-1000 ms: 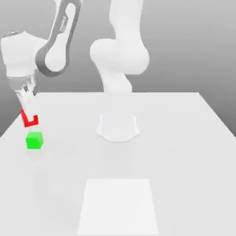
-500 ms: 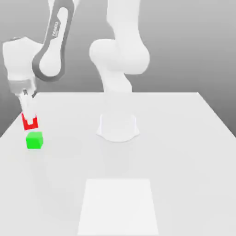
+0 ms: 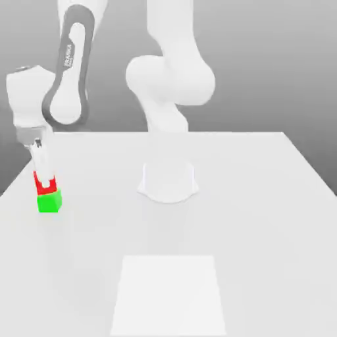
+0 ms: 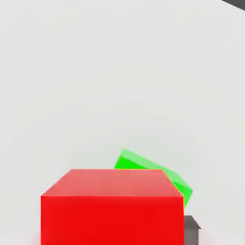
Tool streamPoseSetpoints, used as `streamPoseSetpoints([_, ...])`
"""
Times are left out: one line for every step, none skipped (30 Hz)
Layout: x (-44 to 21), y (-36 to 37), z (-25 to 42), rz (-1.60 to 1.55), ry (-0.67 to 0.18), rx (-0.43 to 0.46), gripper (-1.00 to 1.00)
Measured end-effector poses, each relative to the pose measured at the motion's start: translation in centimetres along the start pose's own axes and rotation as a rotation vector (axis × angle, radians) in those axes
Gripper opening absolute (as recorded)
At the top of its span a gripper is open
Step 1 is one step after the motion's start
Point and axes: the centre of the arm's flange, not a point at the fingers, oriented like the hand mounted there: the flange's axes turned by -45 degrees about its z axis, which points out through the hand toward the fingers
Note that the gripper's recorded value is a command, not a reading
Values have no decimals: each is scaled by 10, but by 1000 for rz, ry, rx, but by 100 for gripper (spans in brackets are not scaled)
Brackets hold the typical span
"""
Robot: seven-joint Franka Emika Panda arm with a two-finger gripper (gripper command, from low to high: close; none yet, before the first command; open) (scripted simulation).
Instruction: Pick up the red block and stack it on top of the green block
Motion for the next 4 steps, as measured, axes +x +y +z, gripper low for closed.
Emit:
streamPoseSetpoints([0,0,2,0,-1,-2,-100])
streamPoseSetpoints([-1,1,3,0,-1,-5,-100])
streamPoseSetpoints([-1,1,5,0,-1,-7,-100])
streamPoseSetpoints([-1,2,7,0,-2,-10,-100])
